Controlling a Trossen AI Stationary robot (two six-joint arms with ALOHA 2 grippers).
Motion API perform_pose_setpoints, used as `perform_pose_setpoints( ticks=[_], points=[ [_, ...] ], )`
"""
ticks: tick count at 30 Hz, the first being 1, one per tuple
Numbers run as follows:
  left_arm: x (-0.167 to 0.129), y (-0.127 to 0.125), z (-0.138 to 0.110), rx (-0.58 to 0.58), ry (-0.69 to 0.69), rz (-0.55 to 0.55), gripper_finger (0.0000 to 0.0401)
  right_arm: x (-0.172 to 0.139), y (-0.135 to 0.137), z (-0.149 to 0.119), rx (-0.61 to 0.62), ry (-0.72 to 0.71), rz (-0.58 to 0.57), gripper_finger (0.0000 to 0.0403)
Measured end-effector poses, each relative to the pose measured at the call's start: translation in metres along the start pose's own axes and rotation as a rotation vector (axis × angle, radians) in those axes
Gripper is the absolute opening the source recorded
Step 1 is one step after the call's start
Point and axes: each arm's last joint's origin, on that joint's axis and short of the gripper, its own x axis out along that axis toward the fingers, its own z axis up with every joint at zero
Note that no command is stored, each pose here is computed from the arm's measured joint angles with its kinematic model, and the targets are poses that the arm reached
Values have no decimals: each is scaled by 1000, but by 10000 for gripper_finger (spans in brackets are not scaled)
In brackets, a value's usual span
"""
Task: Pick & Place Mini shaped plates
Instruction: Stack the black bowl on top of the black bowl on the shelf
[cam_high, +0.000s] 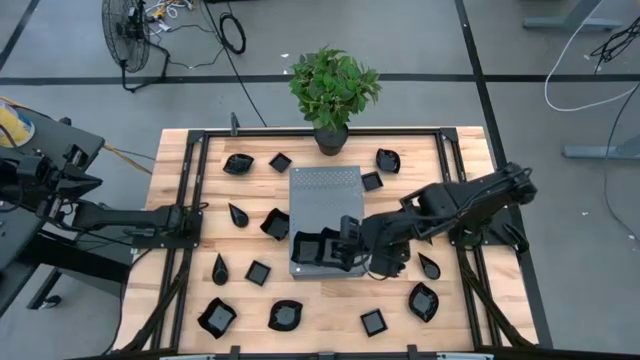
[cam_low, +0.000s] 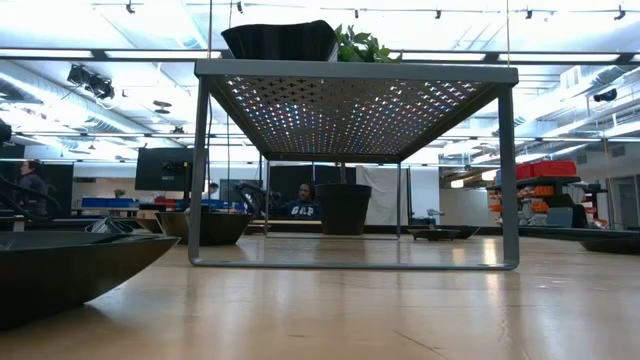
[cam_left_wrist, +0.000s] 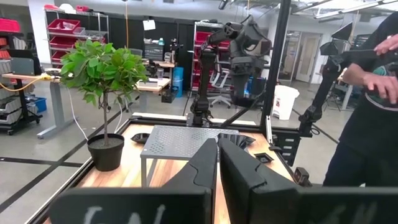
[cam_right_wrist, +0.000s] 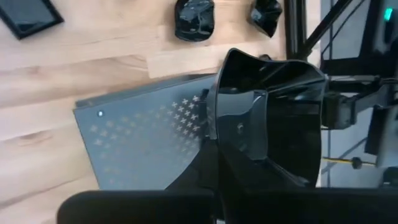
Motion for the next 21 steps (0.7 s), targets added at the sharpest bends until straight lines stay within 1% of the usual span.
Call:
perform_pose_setpoints(
  ticks=[6,8,11,15,17,19,21],
  points=[
    [0,0,0,0,1,0,23,12,-11,1,-56,-19,-55,0],
    [0,0,0,0,0,0,23,19,-12,-1,-81,-24,-32,0],
    [0,0,0,0,0,0,23,26,-15,-3,-94,-42,-29,0],
    [0,0,0,0,-1,0,23,41,-19,-7,-105,-38,-39,0],
    [0,0,0,0,2,0,23,48,-22,-9,-107,-46,-69,0],
    [0,0,0,0,-2,0,23,56,-19,-14,-112,-37,-47,0],
    [0,0,0,0,1,0,23,66,-17,-18,-119,-35,-57,0]
  ],
)
